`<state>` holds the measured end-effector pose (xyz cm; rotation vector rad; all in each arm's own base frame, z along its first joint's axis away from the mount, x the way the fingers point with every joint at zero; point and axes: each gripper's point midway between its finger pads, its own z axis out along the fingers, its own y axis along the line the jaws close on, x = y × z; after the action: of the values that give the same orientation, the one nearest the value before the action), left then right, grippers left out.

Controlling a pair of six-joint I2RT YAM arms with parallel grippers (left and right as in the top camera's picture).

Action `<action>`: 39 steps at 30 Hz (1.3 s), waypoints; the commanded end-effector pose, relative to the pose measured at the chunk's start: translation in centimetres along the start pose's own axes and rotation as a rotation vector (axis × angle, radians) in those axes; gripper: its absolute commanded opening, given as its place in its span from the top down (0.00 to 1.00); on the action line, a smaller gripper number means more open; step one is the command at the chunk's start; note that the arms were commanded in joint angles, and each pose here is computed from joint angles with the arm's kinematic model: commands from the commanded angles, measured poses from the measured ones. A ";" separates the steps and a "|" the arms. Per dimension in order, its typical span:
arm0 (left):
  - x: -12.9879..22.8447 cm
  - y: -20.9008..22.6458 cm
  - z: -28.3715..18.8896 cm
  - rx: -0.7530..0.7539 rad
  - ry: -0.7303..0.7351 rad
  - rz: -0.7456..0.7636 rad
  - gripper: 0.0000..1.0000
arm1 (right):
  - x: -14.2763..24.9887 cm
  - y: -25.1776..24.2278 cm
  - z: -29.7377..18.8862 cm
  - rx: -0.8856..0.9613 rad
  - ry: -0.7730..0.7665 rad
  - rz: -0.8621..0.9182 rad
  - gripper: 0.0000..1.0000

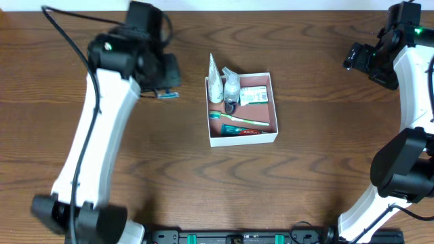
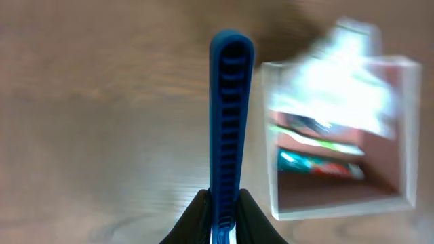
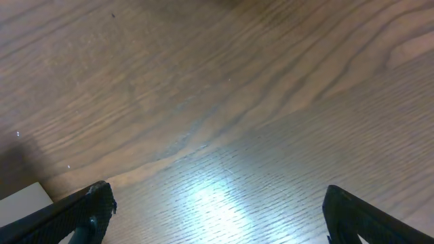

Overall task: Pack container
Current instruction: 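Carry the razor into the box with the left gripper, then lower the razor into the box and open the left gripper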

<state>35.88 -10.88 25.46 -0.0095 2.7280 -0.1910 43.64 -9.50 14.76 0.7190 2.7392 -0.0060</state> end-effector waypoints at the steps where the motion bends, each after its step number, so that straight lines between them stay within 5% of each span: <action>1: 0.8 -3.8 -2.1 0.051 -0.054 0.262 0.87 | -0.8 -0.1 -1.6 -0.005 -0.043 0.003 0.01; 8: 3.9 -11.5 -1.8 0.146 -0.057 0.588 0.87 | -0.8 -0.1 -1.6 -0.005 -0.043 0.003 0.01; 15: 5.3 -14.4 0.9 0.112 -0.035 0.839 0.87 | -0.8 -0.1 -1.6 -0.005 -0.043 0.003 0.01; 21: 6.6 -15.1 4.1 0.079 0.038 1.124 0.87 | -0.8 -0.1 -1.6 -0.005 -0.043 0.003 0.01; 31: 6.9 -13.7 9.8 -0.038 0.171 1.362 0.86 | -0.8 -0.1 -1.6 -0.005 -0.043 0.003 0.01; 39: 7.4 -13.6 11.4 -0.037 0.213 1.386 0.47 | -0.8 -0.1 -1.6 -0.005 -0.043 0.003 0.01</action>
<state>33.15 -26.41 14.33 1.8111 2.2854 0.2516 43.64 -9.50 14.76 0.7190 2.7392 -0.0060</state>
